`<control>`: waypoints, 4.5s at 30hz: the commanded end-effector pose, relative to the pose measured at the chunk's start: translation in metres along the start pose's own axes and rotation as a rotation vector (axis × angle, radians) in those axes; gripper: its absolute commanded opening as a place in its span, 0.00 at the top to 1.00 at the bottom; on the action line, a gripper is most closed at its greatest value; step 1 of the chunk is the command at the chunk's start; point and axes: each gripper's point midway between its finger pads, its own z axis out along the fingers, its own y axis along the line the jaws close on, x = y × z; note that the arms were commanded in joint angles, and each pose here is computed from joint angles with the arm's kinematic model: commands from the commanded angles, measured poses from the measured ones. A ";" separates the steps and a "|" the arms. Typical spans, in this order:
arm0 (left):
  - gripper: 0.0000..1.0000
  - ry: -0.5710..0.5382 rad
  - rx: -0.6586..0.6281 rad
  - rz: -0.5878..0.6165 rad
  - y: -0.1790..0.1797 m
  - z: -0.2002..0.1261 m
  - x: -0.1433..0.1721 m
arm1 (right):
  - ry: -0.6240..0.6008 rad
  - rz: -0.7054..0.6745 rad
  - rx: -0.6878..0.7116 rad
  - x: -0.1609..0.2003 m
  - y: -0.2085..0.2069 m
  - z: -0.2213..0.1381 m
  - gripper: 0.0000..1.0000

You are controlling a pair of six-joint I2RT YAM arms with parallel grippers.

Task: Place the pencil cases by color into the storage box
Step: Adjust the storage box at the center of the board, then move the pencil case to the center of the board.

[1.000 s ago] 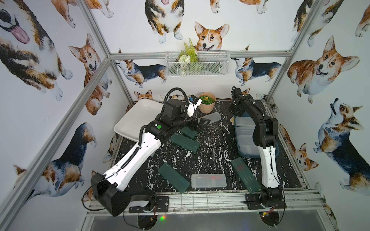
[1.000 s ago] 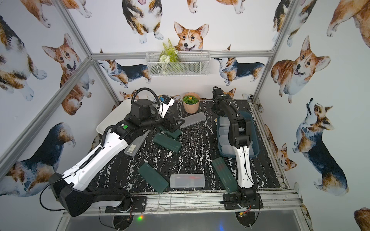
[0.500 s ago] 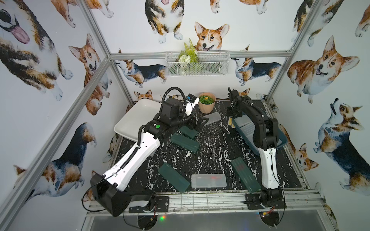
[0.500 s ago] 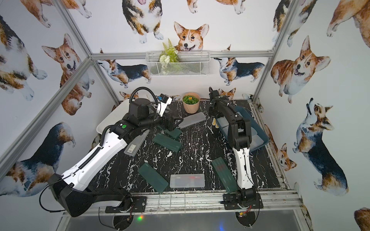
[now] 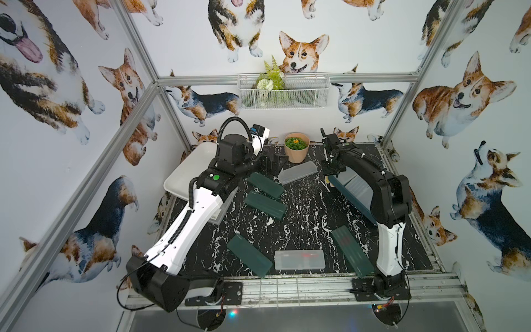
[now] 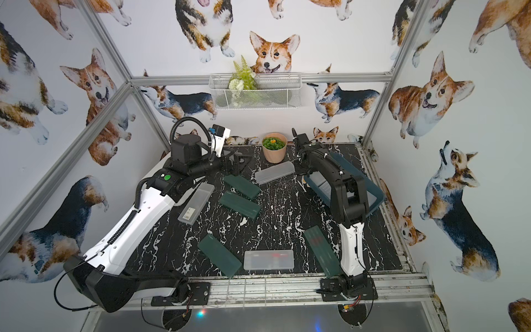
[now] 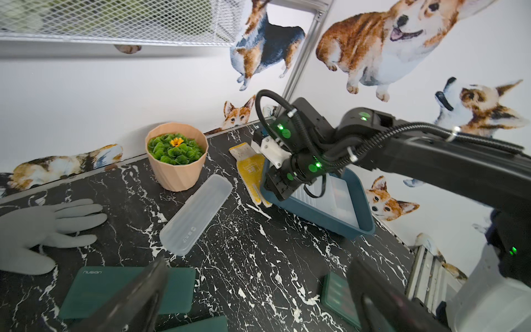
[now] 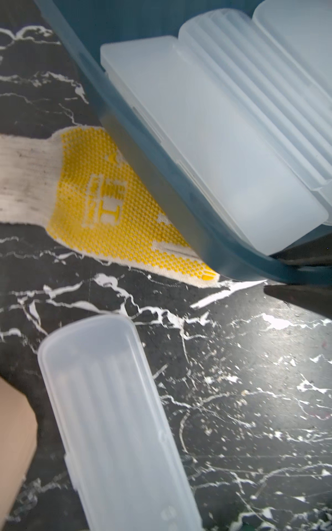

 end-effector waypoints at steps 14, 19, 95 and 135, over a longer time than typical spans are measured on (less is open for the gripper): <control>0.00 -0.012 -0.208 -0.209 0.051 -0.029 0.002 | -0.211 -0.501 -0.050 0.039 0.105 -0.045 1.00; 0.00 -0.004 -0.242 -0.219 0.059 -0.031 0.005 | -0.237 -0.616 -0.110 0.072 0.127 -0.047 1.00; 0.00 0.538 -0.842 -1.112 0.081 -0.133 0.285 | -0.206 -0.918 -0.715 0.210 0.164 -0.128 0.29; 0.02 0.858 -0.280 -0.450 -0.053 -0.044 0.324 | 0.272 -0.146 -0.549 0.294 0.122 -0.123 0.30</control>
